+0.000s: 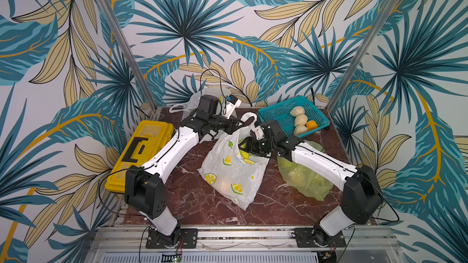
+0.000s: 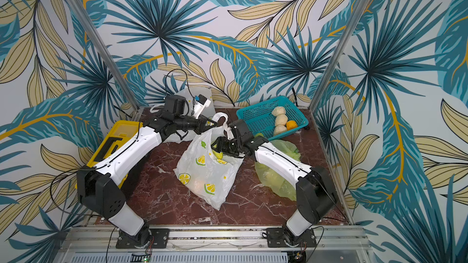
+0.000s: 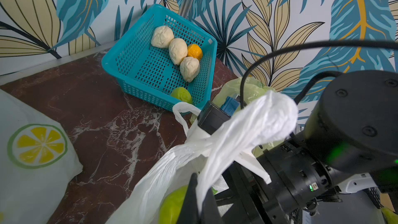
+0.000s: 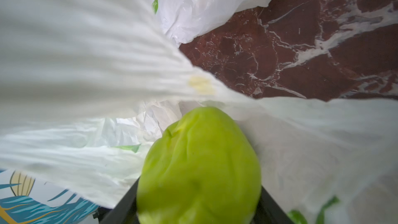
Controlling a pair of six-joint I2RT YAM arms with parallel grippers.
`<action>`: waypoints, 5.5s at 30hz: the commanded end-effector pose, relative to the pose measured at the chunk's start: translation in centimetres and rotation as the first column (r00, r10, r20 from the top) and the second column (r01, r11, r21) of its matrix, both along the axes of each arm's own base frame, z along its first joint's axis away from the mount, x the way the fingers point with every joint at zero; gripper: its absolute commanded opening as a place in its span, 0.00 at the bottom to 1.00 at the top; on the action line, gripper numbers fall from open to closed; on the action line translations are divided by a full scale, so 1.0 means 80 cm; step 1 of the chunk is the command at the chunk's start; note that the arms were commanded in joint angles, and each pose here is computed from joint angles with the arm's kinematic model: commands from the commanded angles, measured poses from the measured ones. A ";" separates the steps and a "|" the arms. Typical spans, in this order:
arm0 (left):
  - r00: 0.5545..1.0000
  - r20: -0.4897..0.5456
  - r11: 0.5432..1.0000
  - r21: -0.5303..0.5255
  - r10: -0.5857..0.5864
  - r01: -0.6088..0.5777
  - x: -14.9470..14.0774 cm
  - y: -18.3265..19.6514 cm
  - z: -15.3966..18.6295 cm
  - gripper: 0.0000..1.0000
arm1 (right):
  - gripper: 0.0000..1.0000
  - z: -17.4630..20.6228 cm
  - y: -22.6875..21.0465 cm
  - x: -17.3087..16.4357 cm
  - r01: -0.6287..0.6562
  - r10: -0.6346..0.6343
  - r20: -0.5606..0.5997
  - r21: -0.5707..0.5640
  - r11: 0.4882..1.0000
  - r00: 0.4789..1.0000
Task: Place the pears into plastic bags & tie knots
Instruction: Place the pear in the plastic bag, then pick up the pear from the basket, then place the pear in the plastic bag, then place the plastic bag at the center of the board.
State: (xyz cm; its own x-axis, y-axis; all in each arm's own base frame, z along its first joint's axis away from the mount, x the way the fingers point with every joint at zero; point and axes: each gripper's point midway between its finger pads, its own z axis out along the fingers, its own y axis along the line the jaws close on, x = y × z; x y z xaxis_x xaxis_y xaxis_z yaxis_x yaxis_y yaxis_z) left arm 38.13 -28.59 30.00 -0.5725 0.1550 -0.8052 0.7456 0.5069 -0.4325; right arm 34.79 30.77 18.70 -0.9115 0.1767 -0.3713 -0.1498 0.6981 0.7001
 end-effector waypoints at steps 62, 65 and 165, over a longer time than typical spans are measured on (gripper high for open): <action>0.996 -0.038 0.997 -0.015 0.075 -0.076 0.002 0.020 -0.010 0.00 | 0.81 0.007 -0.438 0.198 0.627 -0.590 0.336 -0.669 0.400 0.734; 0.997 -0.031 0.997 -0.006 0.074 -0.074 -0.001 0.022 -0.014 0.00 | 0.81 -0.016 -0.468 0.230 0.633 -0.622 0.337 -0.693 0.344 0.707; 0.990 -0.039 0.990 -0.034 0.136 -0.138 -0.029 0.049 0.005 0.00 | 0.33 -0.059 -0.065 0.144 0.403 -0.333 0.229 -0.447 0.799 0.915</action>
State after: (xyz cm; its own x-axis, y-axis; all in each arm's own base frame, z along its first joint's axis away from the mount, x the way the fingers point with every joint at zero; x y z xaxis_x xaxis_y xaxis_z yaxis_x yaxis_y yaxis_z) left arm 36.22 -24.94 29.43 -0.6384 0.0567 -0.7676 0.6432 0.5870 -0.4916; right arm 45.48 25.39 12.83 -0.7645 0.2637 -0.5882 0.1451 0.9595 0.2415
